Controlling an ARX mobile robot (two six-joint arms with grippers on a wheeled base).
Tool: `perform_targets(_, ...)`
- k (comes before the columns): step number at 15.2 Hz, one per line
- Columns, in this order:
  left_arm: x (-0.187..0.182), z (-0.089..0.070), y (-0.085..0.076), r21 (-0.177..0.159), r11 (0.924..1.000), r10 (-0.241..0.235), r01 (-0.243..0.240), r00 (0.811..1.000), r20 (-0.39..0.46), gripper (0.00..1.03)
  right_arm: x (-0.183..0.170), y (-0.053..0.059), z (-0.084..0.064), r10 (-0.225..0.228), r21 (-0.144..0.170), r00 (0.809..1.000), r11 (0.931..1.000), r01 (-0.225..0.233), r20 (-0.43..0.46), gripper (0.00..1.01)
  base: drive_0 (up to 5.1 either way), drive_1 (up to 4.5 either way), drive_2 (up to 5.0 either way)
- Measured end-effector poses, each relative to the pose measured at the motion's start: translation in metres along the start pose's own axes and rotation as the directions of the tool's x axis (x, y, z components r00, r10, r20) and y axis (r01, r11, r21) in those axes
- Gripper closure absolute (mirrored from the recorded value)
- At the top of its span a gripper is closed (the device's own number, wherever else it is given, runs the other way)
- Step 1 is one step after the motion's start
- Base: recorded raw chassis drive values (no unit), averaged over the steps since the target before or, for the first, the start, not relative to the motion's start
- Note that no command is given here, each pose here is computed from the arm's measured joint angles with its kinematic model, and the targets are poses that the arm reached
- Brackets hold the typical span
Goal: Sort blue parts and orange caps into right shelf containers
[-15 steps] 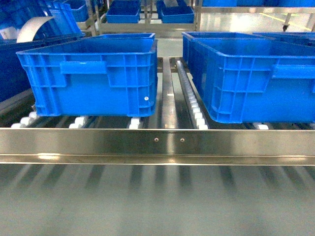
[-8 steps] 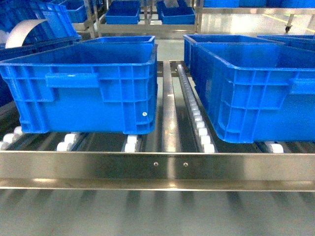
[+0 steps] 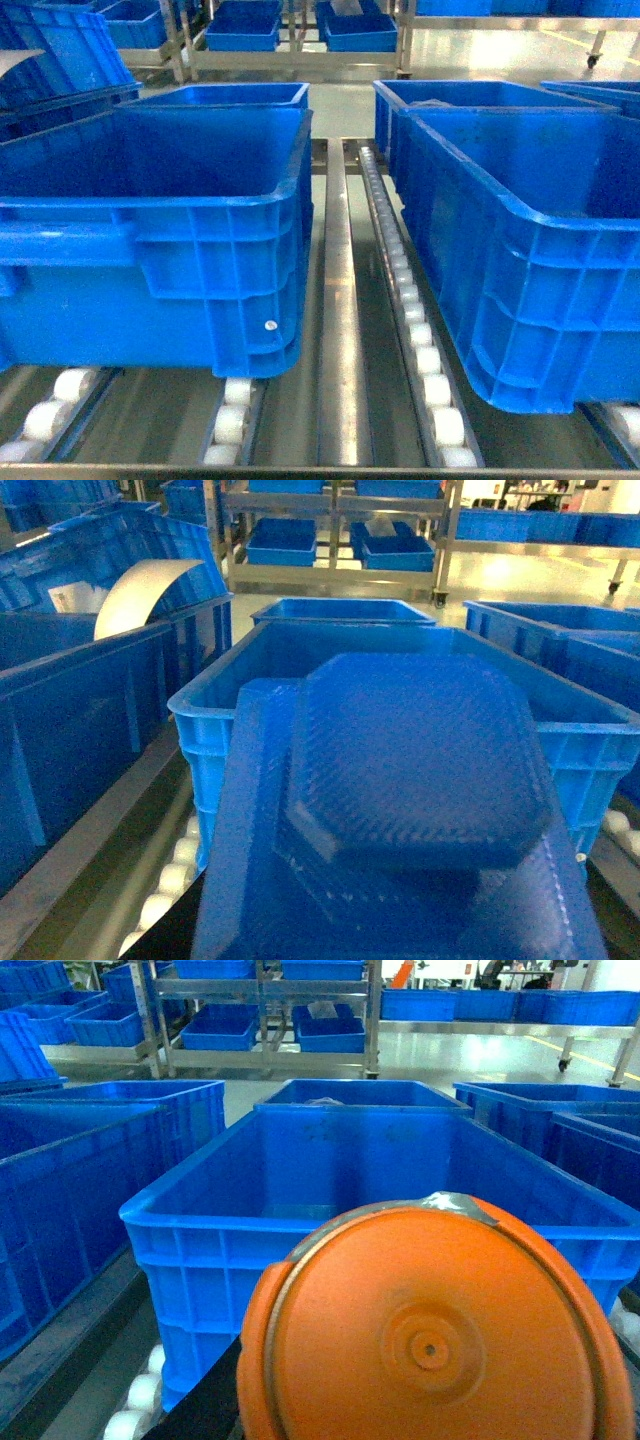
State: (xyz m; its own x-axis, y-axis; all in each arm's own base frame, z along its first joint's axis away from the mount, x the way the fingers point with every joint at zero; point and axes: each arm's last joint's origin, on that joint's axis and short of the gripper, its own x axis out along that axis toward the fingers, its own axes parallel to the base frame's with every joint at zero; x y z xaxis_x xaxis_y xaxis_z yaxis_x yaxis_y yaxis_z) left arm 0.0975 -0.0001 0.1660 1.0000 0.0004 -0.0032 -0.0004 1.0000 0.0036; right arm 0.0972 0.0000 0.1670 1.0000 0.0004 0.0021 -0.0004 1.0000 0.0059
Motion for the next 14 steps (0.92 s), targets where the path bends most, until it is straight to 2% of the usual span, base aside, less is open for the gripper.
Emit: perform_targets(14,0.0000,0.0000,0.0000,0.000,1.0000,-0.001,0.001,1.000,0.000,0.61,0.0000,0.0000,0.0000,0.000,0.000,1.000,1.0000,0.000,0.000,0.58,0.0,0.00,0.0)
